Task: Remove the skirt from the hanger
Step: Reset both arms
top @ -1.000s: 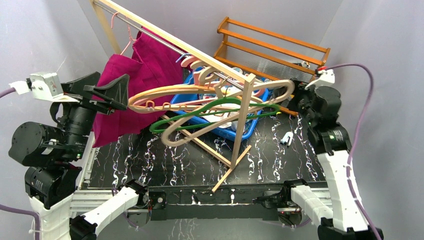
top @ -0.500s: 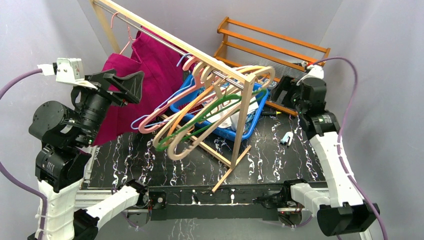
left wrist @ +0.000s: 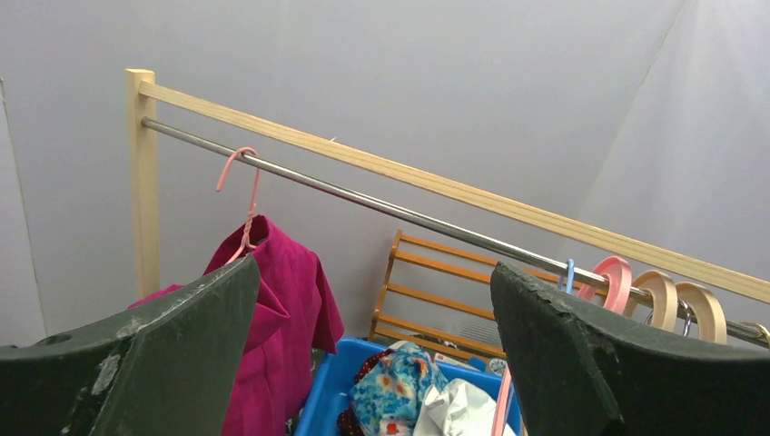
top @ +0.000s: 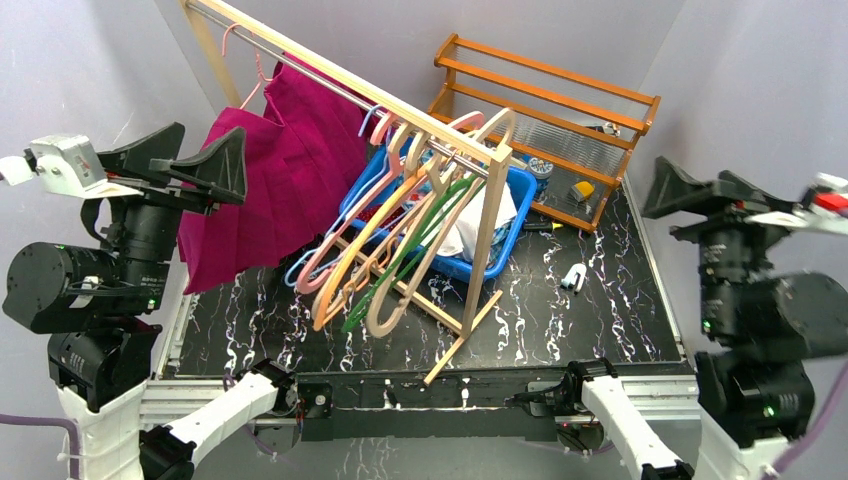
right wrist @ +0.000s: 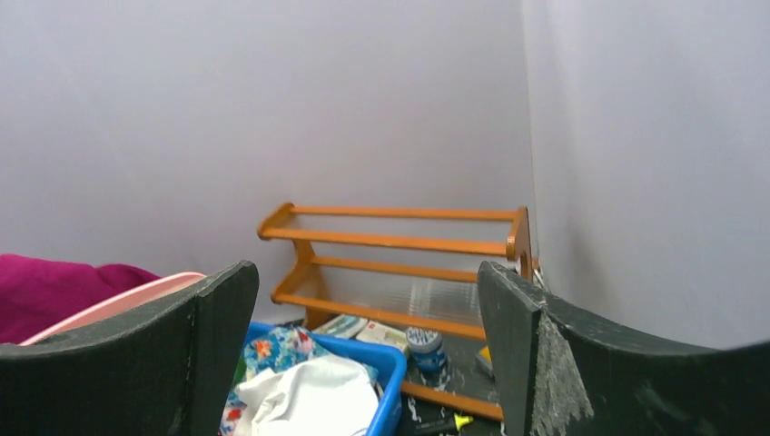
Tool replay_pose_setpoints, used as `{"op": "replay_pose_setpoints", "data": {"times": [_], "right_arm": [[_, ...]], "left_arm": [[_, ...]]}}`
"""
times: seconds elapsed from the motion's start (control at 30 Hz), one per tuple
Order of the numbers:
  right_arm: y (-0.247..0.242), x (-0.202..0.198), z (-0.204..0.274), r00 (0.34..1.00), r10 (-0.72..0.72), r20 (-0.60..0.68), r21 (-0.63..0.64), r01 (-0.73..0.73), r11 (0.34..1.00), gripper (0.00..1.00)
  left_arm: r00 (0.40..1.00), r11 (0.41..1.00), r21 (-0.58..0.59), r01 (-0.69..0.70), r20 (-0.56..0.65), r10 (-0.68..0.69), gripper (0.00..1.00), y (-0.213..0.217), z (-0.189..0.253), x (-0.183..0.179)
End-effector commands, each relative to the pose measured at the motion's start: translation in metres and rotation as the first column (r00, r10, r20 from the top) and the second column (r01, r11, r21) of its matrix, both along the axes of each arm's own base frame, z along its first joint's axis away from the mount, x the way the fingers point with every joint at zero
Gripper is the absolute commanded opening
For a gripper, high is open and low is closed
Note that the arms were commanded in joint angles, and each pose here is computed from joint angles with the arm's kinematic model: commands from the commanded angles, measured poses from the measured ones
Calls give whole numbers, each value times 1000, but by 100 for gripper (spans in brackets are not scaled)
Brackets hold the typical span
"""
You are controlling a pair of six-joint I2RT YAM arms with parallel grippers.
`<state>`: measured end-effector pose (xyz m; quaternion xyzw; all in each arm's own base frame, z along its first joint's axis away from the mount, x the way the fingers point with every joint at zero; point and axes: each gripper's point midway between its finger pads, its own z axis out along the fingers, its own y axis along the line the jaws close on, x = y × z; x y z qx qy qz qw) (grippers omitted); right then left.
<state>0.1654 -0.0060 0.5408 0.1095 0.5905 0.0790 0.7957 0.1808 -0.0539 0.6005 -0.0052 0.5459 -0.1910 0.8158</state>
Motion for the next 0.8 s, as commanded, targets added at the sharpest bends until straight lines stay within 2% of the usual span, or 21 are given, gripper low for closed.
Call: {"op": "replay_pose_setpoints", "data": {"times": [0.0,0.27,0.77], "right_arm": [[6,-13,15,999,45,23,-56,-43,998,98],[13,-14,39,995,83,52,-79,-79,994,98],[19,-13,31,992,115,46,-87,-111,990,98]], "left_arm": [[996,999,-35,-18,90,21,98,13,25,-18],[991,996,-59,-63,117,69,98,29,26,-31],[993,996,-60,-68,95,74,98,28,19,-26]]}}
